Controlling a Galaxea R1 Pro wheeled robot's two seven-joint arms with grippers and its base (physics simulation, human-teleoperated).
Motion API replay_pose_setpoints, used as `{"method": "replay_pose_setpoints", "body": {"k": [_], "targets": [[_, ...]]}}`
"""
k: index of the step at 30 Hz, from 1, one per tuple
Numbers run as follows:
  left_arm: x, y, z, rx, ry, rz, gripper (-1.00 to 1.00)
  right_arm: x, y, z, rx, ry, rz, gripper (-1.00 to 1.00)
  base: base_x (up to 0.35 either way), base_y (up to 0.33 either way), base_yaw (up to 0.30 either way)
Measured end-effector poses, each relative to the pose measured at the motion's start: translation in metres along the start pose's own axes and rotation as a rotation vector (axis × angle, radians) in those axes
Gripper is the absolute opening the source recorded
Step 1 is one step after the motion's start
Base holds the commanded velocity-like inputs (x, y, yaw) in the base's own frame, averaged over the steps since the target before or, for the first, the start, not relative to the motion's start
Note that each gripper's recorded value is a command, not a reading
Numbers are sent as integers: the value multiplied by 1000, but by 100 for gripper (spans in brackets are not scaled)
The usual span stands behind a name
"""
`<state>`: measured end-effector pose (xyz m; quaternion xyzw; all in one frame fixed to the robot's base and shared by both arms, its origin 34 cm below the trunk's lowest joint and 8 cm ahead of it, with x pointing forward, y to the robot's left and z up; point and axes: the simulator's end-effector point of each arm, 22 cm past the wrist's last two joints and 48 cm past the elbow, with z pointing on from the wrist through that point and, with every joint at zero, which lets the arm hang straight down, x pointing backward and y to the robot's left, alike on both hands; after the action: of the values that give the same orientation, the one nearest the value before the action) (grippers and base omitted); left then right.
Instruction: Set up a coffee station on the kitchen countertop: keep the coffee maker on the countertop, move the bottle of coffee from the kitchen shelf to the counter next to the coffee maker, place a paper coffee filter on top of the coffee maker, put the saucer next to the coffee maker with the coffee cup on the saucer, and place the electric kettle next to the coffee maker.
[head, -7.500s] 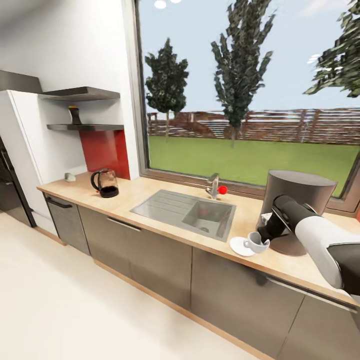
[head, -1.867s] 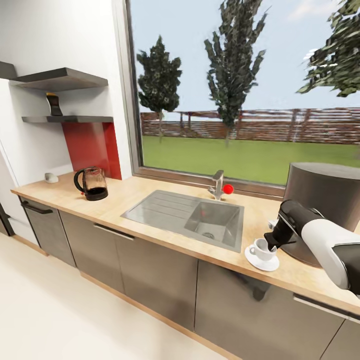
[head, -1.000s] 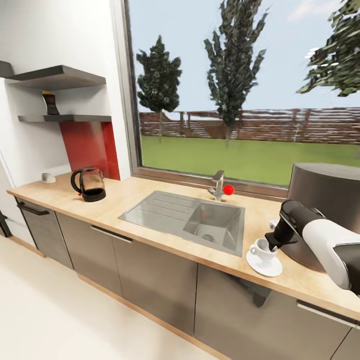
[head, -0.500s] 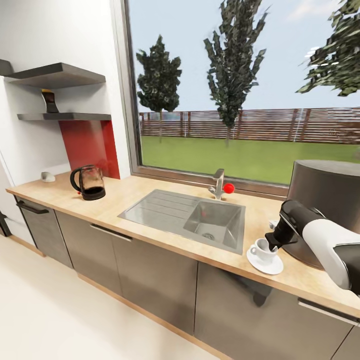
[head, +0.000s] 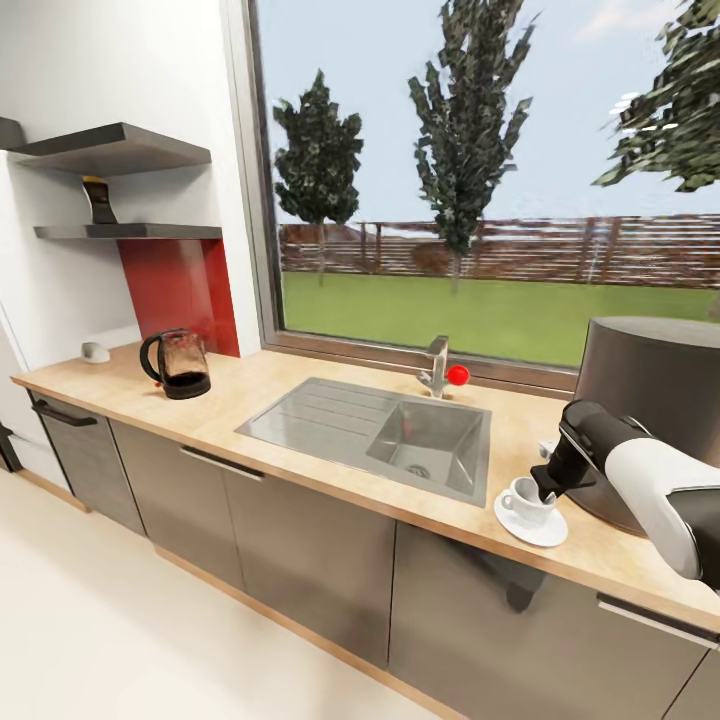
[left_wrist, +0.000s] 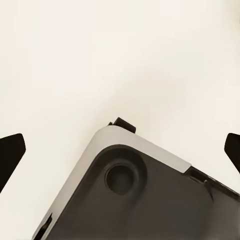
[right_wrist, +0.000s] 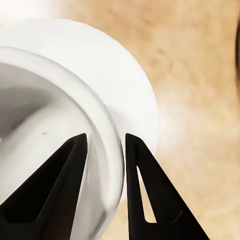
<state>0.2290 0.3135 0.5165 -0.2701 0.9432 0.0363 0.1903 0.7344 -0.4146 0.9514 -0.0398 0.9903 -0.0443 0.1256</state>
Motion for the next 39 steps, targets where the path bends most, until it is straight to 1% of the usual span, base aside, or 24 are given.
{"method": "replay_pose_setpoints", "body": {"k": [6, 11, 25, 26, 31, 39], "targets": [[0, 0, 0, 0, -1, 0, 100, 0, 0, 0, 0, 0, 0, -100, 0, 0, 0], [3, 0, 7, 0, -1, 0, 100, 1, 0, 6, 2, -2, 0, -100, 0, 0, 0], [3, 0, 7, 0, 0, 0, 100, 1, 0, 6, 2, -2, 0, -100, 0, 0, 0], [2, 0, 7, 0, -1, 0, 100, 1, 0, 6, 2, -2, 0, 100, 0, 0, 0], [3, 0, 7, 0, 1, 0, 100, 1, 1, 7, 0, 0, 1, 100, 0, 0, 0], [0, 0, -4, 0, 6, 0, 100, -1, 0, -4, 0, 0, 1, 100, 0, 0, 0]]}}
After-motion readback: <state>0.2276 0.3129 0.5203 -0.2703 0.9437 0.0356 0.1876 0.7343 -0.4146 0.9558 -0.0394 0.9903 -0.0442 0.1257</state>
